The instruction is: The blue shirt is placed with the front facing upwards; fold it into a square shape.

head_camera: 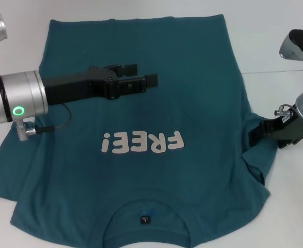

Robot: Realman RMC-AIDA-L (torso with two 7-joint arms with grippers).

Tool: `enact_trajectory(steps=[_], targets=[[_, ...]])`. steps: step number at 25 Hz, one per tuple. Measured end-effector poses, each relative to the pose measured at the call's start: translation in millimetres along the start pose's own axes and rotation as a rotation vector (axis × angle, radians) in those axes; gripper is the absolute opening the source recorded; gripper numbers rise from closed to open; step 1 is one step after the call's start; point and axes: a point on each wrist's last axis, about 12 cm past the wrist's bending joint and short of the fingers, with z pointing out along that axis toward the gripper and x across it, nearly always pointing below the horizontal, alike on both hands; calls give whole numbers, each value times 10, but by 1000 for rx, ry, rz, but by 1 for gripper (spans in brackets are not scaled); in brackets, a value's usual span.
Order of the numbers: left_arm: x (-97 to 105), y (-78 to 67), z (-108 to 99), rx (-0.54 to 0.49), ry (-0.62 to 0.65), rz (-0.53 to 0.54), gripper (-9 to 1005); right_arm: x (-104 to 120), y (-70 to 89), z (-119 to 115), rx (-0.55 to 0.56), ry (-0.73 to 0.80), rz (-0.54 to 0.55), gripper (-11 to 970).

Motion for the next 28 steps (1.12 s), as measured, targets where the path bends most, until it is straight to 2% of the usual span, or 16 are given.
enact_trajectory(steps=[19,25,28], targets=[[3,-3,4,1,0,-1,846,43,-9,28,0,31,1,789],[3,-3,5,1,0,-1,846,36,-11,17,1,34,0,574],[4,-4,7,2,-1,-1,846,36,-10,16,1,34,0,428]])
